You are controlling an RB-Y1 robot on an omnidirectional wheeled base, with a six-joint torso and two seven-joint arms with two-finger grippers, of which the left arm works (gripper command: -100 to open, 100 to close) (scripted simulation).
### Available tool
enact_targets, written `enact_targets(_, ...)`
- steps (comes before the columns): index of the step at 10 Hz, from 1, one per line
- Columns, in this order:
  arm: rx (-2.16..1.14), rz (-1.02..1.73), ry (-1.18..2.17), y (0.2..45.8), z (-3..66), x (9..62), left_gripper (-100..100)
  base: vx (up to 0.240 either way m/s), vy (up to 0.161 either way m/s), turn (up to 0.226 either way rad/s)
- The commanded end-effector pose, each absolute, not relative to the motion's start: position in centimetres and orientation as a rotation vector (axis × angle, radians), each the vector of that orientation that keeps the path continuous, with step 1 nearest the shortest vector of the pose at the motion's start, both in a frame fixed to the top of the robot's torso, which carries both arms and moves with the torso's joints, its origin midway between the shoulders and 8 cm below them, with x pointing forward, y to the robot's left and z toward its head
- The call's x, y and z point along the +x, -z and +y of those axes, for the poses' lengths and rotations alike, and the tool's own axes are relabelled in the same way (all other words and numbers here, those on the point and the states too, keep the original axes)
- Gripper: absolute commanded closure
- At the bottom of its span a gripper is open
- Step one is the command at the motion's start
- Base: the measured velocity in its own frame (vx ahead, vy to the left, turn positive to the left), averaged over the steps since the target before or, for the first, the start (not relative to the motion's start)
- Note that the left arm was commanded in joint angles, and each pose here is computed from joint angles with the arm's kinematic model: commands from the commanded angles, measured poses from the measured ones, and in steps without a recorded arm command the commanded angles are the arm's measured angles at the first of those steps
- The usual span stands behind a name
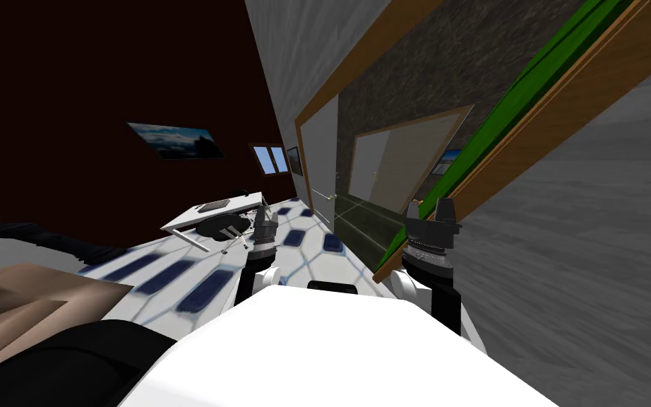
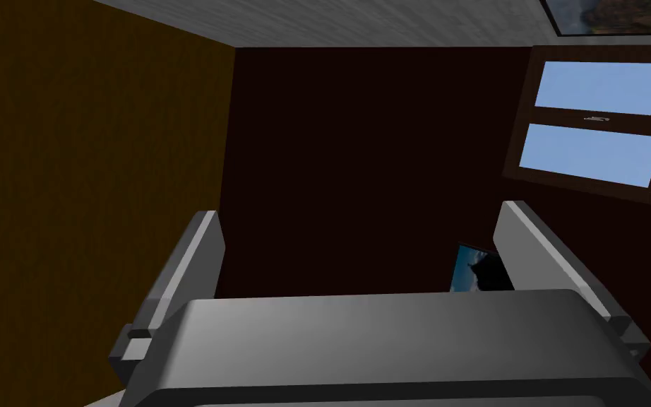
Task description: Push the door open
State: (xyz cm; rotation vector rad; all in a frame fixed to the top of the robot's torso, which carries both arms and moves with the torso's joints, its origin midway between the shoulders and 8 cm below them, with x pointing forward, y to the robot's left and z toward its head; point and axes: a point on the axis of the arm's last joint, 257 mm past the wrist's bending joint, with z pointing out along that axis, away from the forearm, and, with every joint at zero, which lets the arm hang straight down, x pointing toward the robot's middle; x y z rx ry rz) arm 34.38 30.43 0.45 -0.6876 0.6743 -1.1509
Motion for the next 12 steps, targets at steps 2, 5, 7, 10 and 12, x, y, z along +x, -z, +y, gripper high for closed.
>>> enact_targets(2, -0.664, 0.719, 1.115, 0.9, 29.9, 35.1, -100, 0.1, 0.049, -0.053)
enact_targets(5, -0.632, 0.776, 1.068, 2.7, 29.2, 36.0, -100, 0.128, 0.009, -0.041)
enact_targets(7, -0.603, 0.823, 1.028, 4.3, 28.7, 36.7, -100, 0.147, 0.019, -0.054)
enact_targets(10, -0.567, 0.875, 0.983, 6.1, 28.0, 37.5, -100, 0.125, 0.033, -0.048)
enact_targets(12, -0.546, 0.904, 0.958, 7.2, 27.6, 37.9, -100, 0.109, 0.04, -0.039)
